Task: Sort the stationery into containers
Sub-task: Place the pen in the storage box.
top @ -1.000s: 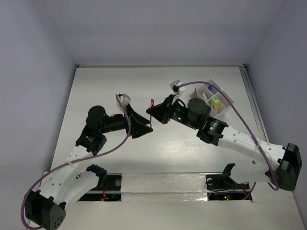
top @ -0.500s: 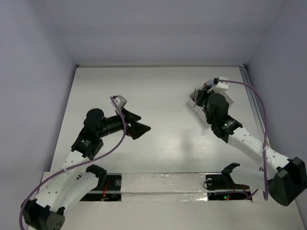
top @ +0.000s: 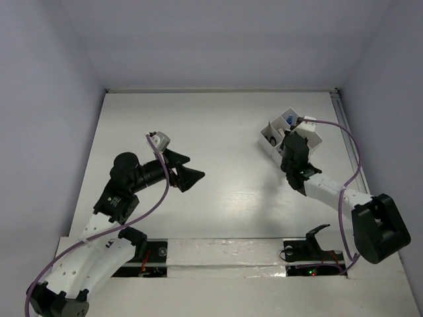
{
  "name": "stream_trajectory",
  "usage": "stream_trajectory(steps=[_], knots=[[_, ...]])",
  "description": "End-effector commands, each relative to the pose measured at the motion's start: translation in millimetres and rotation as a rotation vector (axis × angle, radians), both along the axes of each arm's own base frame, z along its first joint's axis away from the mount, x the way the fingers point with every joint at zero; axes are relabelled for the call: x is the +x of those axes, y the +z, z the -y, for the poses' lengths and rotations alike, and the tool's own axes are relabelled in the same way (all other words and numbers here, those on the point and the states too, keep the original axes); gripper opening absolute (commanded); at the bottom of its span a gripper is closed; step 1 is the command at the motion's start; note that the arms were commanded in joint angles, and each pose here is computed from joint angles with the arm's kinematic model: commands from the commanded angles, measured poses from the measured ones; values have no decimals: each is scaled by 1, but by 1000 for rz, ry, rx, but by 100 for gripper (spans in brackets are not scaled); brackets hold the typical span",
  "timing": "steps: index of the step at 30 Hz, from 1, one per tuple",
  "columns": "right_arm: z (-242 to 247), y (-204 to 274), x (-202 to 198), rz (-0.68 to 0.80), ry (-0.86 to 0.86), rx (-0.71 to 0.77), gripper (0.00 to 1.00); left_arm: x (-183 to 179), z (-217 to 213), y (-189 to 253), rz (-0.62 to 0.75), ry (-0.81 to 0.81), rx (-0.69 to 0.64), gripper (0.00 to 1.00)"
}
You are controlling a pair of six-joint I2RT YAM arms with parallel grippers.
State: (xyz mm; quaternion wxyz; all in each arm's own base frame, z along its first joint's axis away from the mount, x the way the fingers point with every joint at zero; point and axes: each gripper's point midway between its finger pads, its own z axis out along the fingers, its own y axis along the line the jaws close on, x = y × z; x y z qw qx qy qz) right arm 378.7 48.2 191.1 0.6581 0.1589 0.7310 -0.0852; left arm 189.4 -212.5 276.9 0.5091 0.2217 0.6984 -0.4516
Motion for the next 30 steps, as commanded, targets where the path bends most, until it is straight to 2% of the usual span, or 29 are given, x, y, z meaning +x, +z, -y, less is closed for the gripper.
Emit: stream_trajectory(steps=[1, 9, 12, 14, 15, 18, 24, 30], knots=[[6, 11, 11, 78, -45, -10, 0, 0, 0, 23, 69, -2, -20, 99], [3, -1, 14, 101, -25, -22, 0, 2, 2, 21, 62, -8, -17, 99], [3, -6, 14, 69, -31, -24, 2, 2, 2, 20, 61, -8, -16, 99], [1, -6, 13, 70, -24, -1, 10, 2, 2, 21, 62, -6, -18, 99], [2, -7, 11, 56, -22, 4, 21, 2, 2, 21, 62, -8, -18, 99], [0, -13, 9, 21, -15, 15, 38, 2, 2, 20, 58, -9, -16, 99], [-3, -17, 11, -12, -8, 17, 50, 2, 3, 19, 57, -14, -16, 99], [-3, 7, 2, 21, 8, 59, 69, 2, 3, 20, 55, -17, -17, 99]])
